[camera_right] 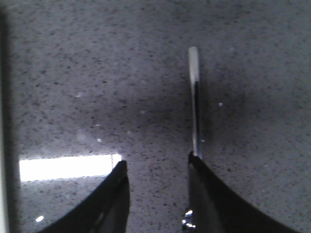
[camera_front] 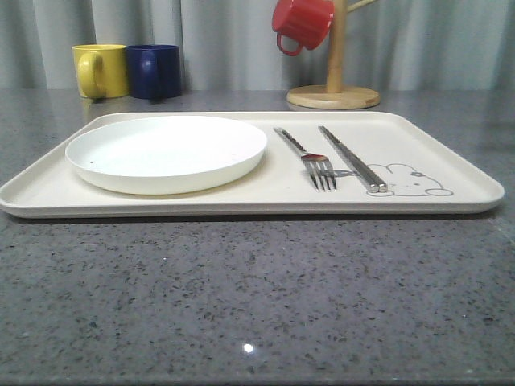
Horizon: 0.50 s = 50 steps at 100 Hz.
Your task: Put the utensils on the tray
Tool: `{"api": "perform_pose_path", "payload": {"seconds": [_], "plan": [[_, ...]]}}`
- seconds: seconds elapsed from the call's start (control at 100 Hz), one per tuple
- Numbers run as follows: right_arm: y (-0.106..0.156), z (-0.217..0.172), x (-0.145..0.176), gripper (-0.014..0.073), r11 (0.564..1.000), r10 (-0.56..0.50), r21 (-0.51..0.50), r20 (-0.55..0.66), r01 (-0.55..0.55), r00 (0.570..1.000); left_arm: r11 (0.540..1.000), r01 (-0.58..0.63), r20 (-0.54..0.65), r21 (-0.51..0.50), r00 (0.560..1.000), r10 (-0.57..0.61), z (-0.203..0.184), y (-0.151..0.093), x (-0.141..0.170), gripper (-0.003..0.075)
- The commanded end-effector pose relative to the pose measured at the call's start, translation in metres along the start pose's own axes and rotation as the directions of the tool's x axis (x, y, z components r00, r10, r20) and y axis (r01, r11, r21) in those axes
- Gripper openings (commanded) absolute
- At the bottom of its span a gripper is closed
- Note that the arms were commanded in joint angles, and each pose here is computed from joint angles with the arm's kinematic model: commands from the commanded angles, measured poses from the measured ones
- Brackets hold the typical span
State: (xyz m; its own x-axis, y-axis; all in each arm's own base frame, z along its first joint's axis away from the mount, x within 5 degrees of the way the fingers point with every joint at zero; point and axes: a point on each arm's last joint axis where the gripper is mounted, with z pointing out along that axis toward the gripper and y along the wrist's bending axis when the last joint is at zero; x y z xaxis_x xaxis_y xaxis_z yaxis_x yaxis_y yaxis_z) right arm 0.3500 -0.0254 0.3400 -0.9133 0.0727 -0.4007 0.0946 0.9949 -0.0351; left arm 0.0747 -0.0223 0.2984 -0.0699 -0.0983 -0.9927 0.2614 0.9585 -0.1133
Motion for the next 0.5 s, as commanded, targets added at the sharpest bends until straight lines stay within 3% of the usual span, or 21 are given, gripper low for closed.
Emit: {"api": "perform_pose_path", "payload": {"seconds": [0.0,0.18,0.49], "plan": [[-0.017,-0.022,-0.004,0.031,1.0,0.014,-0.01,0.088,-0.013,0.996,1.0,0.007,0.084,-0.016,0.996,-0.006,-0.001,0.001,-0.014,-0.0019],[-0.036,-0.002,-0.005,0.031,0.999,0.048,0.01,0.025,-0.048,0.999,1.0,0.007,0.084,-0.016,0.996,-0.006,-0.001,0.001,-0.014,-0.0019],[-0.037,0.035,-0.008,0.031,1.0,0.026,0.004,-0.073,-0.026,0.997,1.0,0.007,0.084,-0.016,0.996,-0.006,-0.001,0.001,-0.014,-0.0019]]}}
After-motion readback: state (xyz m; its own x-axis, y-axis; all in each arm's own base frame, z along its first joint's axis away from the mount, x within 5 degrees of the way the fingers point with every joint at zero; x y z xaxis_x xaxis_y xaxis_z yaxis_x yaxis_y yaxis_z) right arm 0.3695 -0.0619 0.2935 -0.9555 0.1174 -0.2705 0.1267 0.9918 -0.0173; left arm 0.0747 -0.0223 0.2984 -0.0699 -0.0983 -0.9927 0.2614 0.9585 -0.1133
